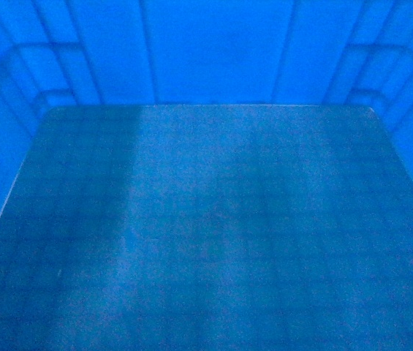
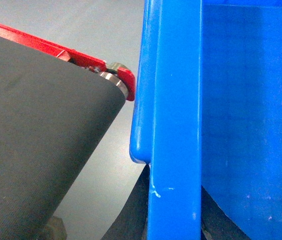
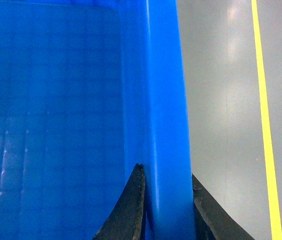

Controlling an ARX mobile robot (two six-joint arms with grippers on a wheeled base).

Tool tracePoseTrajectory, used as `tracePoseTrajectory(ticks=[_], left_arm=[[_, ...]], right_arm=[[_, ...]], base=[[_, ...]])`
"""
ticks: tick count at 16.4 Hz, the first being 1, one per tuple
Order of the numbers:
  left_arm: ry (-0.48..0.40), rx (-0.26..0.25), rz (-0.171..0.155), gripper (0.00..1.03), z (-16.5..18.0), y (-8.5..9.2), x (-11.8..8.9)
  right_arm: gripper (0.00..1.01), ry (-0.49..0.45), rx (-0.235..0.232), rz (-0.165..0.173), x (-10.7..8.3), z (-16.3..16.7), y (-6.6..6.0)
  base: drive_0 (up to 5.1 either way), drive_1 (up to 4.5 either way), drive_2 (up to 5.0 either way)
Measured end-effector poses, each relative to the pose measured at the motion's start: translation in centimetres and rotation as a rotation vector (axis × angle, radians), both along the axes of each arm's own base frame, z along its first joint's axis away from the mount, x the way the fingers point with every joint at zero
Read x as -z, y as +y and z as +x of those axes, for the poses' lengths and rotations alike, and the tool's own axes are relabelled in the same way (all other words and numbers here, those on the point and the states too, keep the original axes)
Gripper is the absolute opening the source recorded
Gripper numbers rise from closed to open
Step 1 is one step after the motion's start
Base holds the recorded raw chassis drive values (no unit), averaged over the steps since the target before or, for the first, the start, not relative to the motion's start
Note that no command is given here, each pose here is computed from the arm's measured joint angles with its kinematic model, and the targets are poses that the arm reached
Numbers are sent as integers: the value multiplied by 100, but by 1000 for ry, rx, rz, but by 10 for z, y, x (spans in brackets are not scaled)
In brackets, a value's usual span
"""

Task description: Place box next to blue box on left shelf

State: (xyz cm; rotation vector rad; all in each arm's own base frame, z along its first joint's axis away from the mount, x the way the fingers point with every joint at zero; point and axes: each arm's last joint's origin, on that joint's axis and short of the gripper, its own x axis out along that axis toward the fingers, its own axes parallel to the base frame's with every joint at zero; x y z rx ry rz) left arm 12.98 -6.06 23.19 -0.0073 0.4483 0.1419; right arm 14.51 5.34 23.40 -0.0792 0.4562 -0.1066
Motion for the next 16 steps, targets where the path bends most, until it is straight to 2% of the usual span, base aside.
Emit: tracePoseTrajectory(ticks=[16], left_arm=[[0, 2, -1, 8, 0, 0, 0]], right_arm=[[12, 2, 0, -2, 0, 0, 0]], base=[[-132, -132, -132]])
